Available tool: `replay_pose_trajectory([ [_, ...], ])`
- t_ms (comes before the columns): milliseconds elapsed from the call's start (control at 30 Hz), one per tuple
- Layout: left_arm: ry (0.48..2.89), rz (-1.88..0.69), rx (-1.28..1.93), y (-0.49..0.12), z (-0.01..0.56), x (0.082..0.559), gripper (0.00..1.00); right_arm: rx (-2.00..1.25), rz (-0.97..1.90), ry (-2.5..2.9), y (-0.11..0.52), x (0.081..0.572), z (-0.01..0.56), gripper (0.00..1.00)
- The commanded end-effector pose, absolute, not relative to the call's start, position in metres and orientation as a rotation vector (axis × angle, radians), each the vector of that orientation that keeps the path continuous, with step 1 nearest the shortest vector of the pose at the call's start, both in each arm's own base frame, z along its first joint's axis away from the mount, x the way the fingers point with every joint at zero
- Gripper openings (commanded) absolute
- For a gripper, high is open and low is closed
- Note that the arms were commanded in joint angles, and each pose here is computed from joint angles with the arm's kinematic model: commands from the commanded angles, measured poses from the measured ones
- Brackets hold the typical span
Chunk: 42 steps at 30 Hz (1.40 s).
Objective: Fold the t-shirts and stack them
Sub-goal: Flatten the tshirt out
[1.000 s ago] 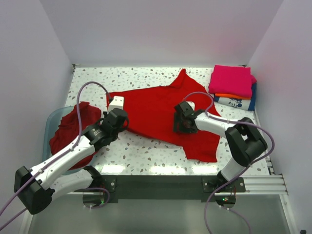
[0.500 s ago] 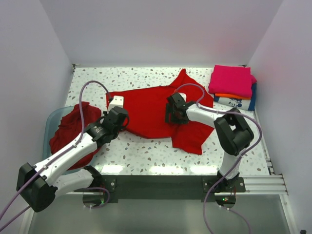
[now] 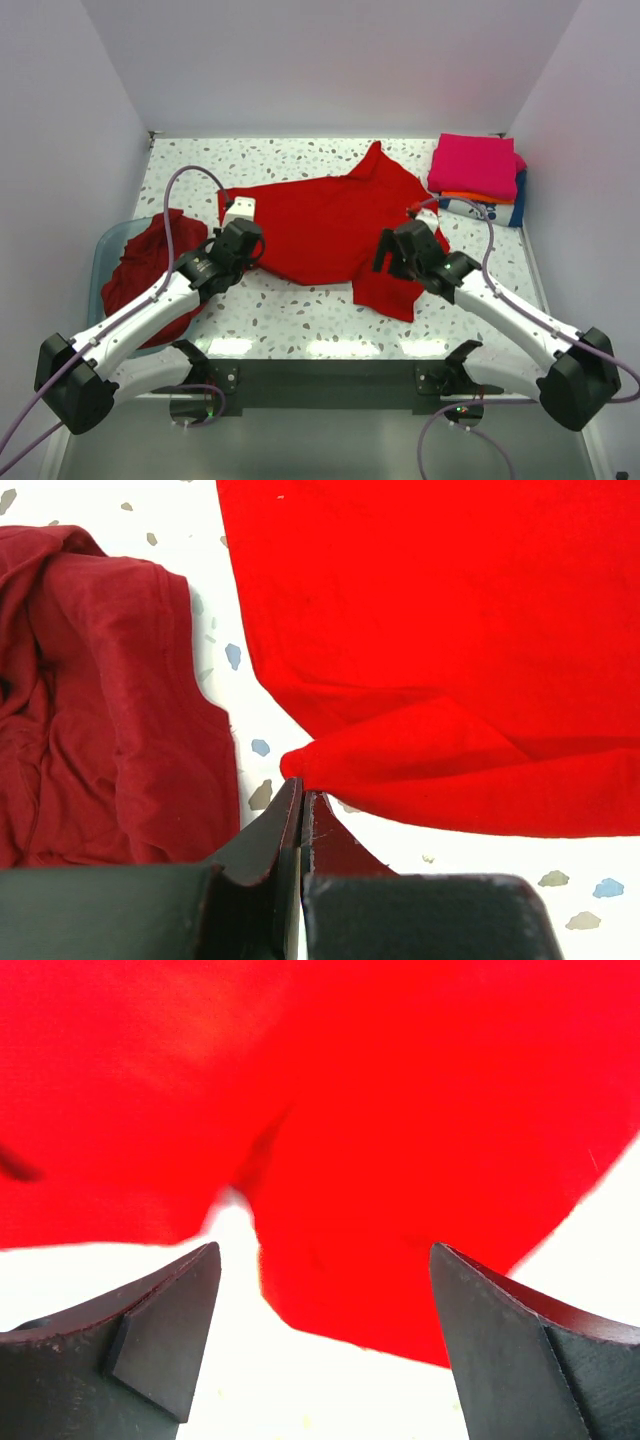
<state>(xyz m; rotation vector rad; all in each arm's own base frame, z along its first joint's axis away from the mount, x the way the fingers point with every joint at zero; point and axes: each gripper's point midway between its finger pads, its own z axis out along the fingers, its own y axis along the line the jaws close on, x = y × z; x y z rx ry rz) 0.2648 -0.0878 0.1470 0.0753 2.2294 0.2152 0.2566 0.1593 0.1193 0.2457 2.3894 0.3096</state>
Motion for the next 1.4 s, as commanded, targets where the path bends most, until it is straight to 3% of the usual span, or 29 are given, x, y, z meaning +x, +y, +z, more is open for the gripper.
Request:
replay_pose_trajectory([
  [0,2.194,0.174,0.049,-0.091,0.155,0.27,0.0,0.341,0.167,2.526,0.128,0.215,0.067,0.88],
  [567,2.192,0.182,0.044,-0.09,0.155,0.271,0.0,0.486,0.108,2.613,0.101,0.164,0.013,0.89],
  [967,2.187,0.181,0.033,-0.087,0.157,0.27,0.0,0.423,0.12,2.626,0.117,0.154,0.014,0.77],
  [1067,2.183,0.175,0.031,-0.087,0.158,0.27,0.0,0.392,0.075,2.652,0.121,0.149,0.005,0.68],
  [1167,2.186,0.179,0.031,-0.087,0.157,0.271,0.0,0.372,0.058,2.68,0.127,0.146,-0.005,0.51],
  [1267,2.188,0.181,0.036,-0.087,0.156,0.271,0.0,0.356,0.065,2.682,0.134,0.149,-0.007,0.31],
  [1300,2.188,0.183,0.035,-0.087,0.156,0.271,0.0,0.353,0.074,2.676,0.138,0.152,-0.004,0.2],
  [1367,2.184,0.181,0.032,-0.087,0.157,0.271,0.0,0.339,0.072,2.666,0.139,0.155,0.001,0.09],
])
